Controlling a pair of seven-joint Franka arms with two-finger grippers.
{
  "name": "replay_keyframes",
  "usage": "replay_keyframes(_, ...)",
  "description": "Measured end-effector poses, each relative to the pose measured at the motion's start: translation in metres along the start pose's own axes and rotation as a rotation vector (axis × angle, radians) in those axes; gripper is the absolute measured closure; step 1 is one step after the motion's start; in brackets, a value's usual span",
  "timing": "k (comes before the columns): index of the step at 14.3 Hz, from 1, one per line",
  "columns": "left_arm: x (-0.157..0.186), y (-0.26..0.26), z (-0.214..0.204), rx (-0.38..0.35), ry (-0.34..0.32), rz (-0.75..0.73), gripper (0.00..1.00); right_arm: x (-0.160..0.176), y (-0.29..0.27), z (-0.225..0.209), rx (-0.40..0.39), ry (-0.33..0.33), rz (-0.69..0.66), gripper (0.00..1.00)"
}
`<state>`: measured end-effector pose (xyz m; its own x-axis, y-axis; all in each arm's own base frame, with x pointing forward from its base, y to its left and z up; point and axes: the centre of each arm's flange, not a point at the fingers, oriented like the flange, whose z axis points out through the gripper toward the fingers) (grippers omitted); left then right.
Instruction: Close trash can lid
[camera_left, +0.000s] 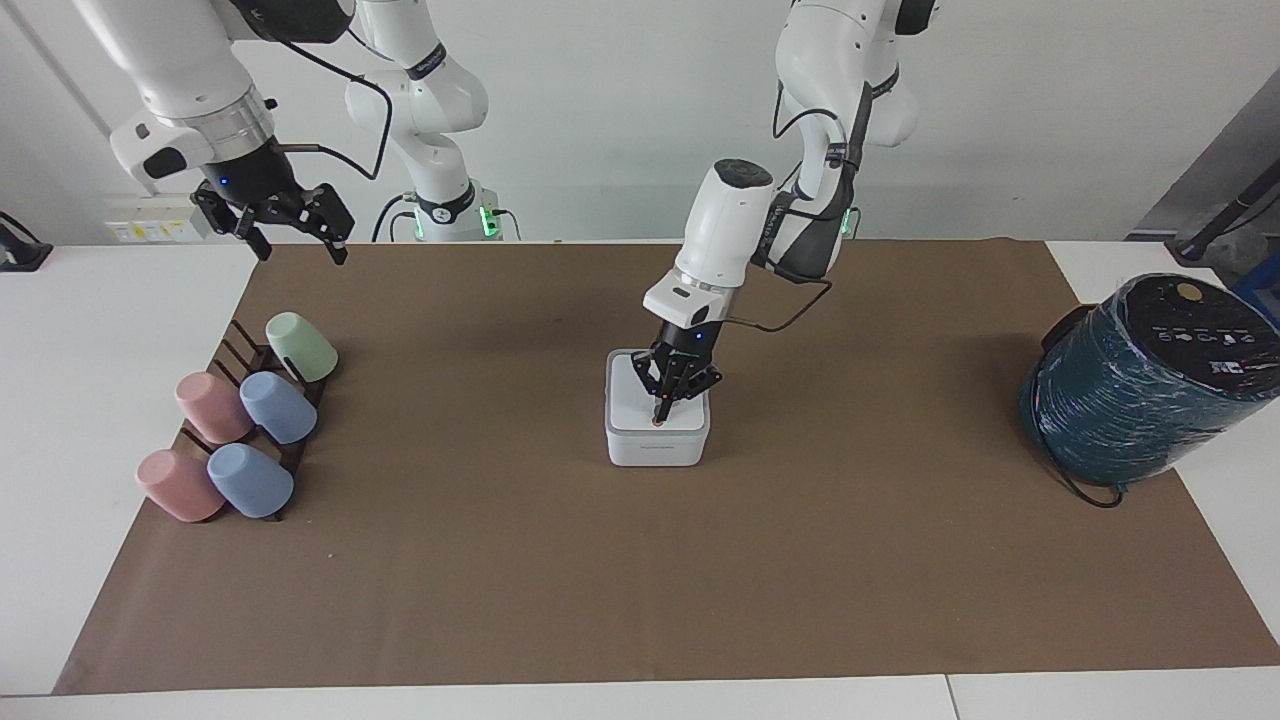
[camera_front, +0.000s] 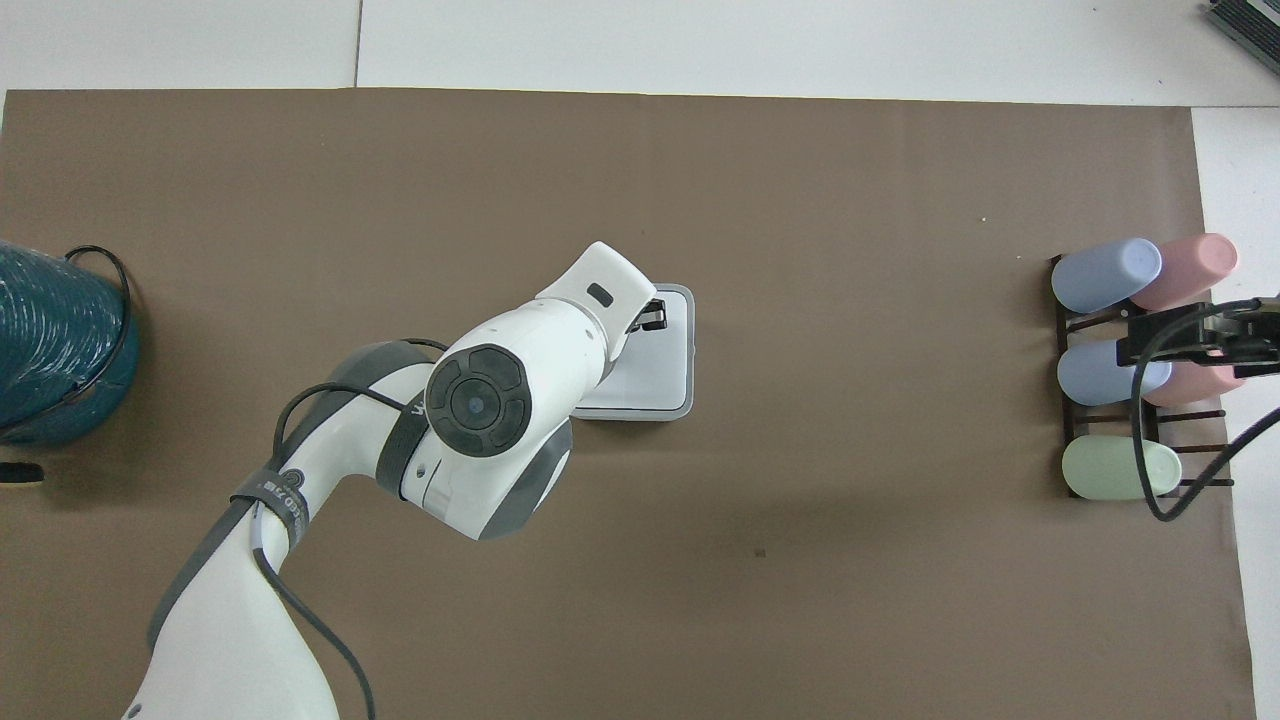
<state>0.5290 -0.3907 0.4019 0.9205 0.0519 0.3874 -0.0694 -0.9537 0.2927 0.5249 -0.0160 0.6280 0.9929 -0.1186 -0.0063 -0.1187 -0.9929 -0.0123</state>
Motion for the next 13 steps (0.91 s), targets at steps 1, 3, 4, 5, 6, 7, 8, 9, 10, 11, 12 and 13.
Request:
replay_keyframes(1, 0.0, 0.001, 0.001, -0.001, 0.001, 0.0, 0.99, 0.0, 0.0, 0.0, 0.0, 0.0, 0.0, 0.0)
replay_keyframes(3, 0.0, 0.001, 0.001, -0.001, 0.0, 0.001, 0.99, 0.0, 0.0, 0.0, 0.0, 0.0, 0.0, 0.0)
replay_keyframes(4, -0.001, 0.003, 0.001, -0.002, -0.001, 0.0, 0.96, 0.0, 0.0, 0.0, 0.0, 0.0, 0.0, 0.0)
replay_keyframes(5, -0.001, 0.004, 0.0, -0.001, -0.003, -0.004, 0.96, 0.0, 0.0, 0.0, 0.0, 0.0, 0.0, 0.0)
replay_keyframes(6, -0.001, 0.005, -0.001, 0.004, -0.01, -0.011, 0.9, 0.0, 0.0, 0.0, 0.0, 0.0, 0.0, 0.0)
replay_keyframes(7, 0.001, 0.006, -0.003, 0.015, -0.026, -0.018, 0.9, 0.0, 0.0, 0.0, 0.0, 0.0, 0.0, 0.0)
replay_keyframes(8, 0.0, 0.006, -0.007, 0.034, -0.055, -0.022, 0.86, 0.0, 0.0, 0.0, 0.0, 0.0, 0.0, 0.0)
replay_keyframes(9, -0.002, 0.005, -0.012, 0.057, -0.089, -0.025, 0.86, 0.0, 0.0, 0.0, 0.0, 0.0, 0.0, 0.0)
replay_keyframes(10, -0.002, 0.002, -0.019, 0.08, -0.119, -0.03, 0.83, 0.0, 0.0, 0.0, 0.0, 0.0, 0.0, 0.0)
replay_keyframes(11, 0.002, -0.004, -0.029, 0.098, -0.136, -0.04, 0.83, 0.0, 0.0, 0.0, 0.0, 0.0, 0.0, 0.0)
replay_keyframes(12, 0.008, -0.014, -0.039, 0.116, -0.15, -0.054, 0.77, 0.0, 0.0, 0.0, 0.0, 0.0, 0.0, 0.0)
replay_keyframes(13, 0.015, -0.027, -0.048, 0.135, -0.168, -0.055, 0.65, 0.0, 0.0, 0.0, 0.0, 0.0, 0.0, 0.0)
